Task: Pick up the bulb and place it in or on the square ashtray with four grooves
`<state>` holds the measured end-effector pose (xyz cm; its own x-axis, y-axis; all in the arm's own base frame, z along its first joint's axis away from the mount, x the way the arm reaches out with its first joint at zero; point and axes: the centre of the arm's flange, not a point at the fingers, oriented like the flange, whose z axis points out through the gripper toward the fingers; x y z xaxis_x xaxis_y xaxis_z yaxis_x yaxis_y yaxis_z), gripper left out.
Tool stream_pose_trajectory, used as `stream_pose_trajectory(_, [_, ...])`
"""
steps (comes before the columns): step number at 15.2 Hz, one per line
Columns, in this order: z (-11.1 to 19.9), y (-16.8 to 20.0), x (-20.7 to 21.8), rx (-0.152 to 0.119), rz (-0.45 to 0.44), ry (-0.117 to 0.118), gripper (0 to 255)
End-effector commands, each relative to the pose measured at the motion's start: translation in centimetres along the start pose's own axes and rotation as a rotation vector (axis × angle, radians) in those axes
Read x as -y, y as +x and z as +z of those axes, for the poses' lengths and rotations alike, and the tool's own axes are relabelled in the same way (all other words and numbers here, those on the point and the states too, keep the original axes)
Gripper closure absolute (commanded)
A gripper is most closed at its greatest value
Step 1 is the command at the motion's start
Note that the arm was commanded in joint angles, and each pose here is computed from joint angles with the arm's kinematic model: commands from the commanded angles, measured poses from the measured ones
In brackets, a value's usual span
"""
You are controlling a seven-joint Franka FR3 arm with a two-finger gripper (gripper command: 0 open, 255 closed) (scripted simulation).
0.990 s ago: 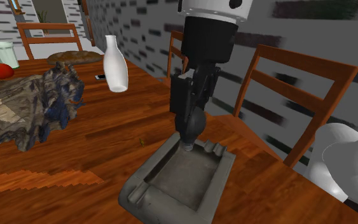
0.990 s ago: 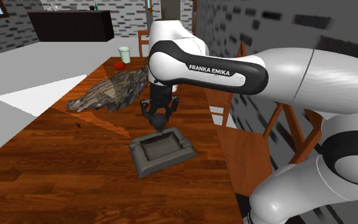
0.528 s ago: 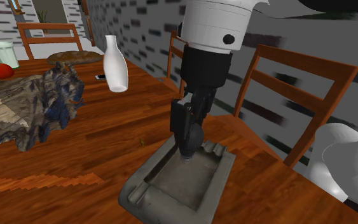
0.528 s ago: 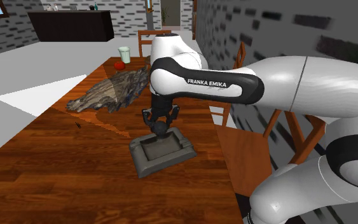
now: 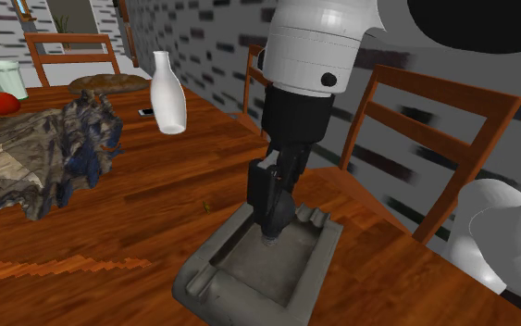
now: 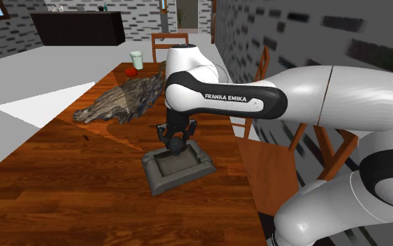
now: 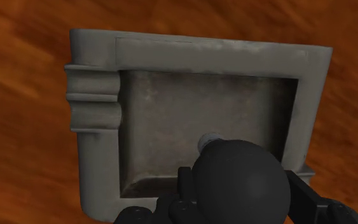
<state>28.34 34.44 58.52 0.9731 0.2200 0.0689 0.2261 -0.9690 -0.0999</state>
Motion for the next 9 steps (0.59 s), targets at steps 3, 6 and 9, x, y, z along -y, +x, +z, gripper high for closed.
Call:
stream_pose_trajectory(3, [0.0,0.0,0.0,0.0,0.0,0.0,0])
stream_pose_trajectory(6, [0.0,0.0,0.0,0.0,0.0,0.0,0])
stream_pose_trajectory(9, [-1.3,0.0,0.0,0.0,0.0,0.0,0])
